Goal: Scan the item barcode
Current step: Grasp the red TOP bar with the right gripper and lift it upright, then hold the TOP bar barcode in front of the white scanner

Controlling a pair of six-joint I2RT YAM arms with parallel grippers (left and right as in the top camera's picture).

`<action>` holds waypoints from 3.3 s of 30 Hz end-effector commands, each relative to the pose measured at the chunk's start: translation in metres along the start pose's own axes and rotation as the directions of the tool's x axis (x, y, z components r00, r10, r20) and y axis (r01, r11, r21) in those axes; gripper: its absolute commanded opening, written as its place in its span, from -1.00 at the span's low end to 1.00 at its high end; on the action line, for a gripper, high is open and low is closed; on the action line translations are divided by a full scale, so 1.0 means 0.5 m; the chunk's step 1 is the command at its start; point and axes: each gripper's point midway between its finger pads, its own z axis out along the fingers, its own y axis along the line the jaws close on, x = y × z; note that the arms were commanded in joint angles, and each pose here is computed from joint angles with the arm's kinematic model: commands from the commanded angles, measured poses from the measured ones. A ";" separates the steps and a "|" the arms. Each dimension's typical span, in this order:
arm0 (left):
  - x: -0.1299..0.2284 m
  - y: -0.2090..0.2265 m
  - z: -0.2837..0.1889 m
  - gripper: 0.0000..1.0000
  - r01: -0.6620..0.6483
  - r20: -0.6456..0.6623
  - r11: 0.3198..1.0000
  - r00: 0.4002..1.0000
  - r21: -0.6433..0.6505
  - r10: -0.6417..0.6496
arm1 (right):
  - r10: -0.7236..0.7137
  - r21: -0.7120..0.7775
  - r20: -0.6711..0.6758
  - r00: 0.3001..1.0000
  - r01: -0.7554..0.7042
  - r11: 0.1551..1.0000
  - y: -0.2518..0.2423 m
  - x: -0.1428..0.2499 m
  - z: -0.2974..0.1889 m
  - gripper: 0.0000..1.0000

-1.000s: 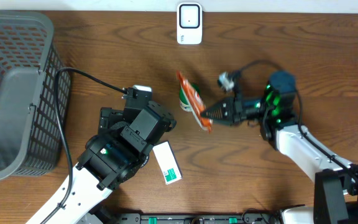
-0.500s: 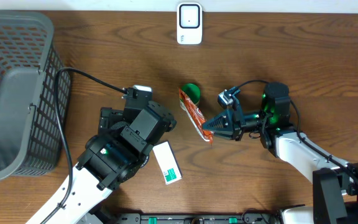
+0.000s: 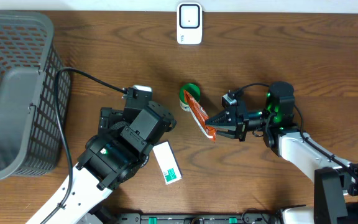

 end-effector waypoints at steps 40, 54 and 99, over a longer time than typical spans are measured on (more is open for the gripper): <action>-0.005 0.006 -0.002 0.94 0.000 0.008 1.000 1.000 -0.012 0.000 | -0.755 0.109 0.221 0.617 0.754 0.648 0.132 -0.078 -0.002 -0.97; -0.005 0.006 -0.002 0.94 0.000 0.008 1.000 1.000 -0.012 0.000 | -0.890 0.546 0.079 0.449 0.727 0.415 0.126 -0.192 0.045 -0.97; -0.005 0.006 -0.002 0.94 0.000 0.008 1.000 1.000 -0.012 0.000 | -0.897 0.846 -0.429 0.108 0.395 -0.358 0.148 -0.777 0.009 -0.98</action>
